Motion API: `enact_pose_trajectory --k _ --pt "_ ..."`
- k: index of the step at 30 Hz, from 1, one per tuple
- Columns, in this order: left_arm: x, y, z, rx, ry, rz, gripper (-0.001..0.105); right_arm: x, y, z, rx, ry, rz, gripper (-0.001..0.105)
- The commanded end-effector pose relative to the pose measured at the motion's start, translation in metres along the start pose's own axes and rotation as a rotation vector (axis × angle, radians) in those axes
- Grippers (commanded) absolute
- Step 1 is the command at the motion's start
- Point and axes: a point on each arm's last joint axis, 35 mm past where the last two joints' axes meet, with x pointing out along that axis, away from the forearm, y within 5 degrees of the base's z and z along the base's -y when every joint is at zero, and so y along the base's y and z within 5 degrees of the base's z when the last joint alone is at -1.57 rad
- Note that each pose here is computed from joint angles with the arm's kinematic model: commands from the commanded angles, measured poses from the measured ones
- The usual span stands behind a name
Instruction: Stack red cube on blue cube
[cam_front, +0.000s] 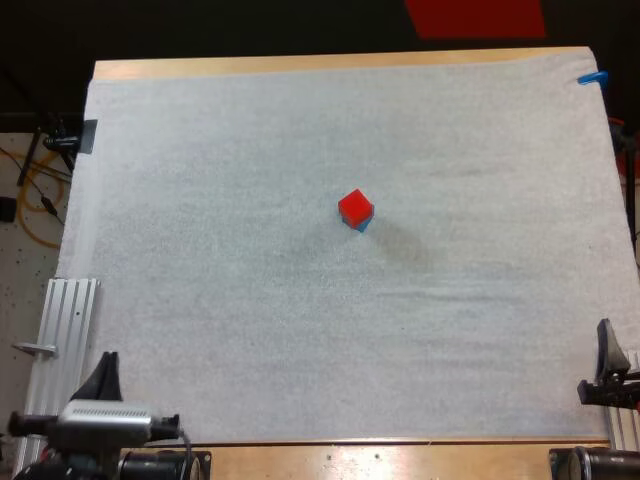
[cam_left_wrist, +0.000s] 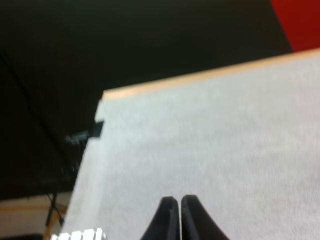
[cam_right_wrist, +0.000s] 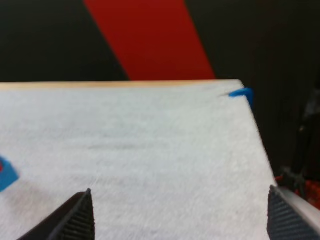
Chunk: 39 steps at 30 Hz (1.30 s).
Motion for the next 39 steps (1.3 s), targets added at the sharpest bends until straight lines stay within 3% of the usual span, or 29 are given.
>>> enact_pose_trajectory --k 1,13,39 --pt "0.012 0.000 -0.005 -0.027 0.039 0.020 0.000 0.002 0.002 -0.002 -0.006 0.019 0.038 0.069" --pt "0.053 -0.001 -0.038 -0.020 0.135 0.021 0.000 0.018 0.007 -0.022 0.004 0.105 0.079 0.069" --pt "0.054 -0.001 -0.037 -0.021 0.131 0.020 0.000 0.022 0.008 -0.027 0.014 0.123 0.078 0.069"
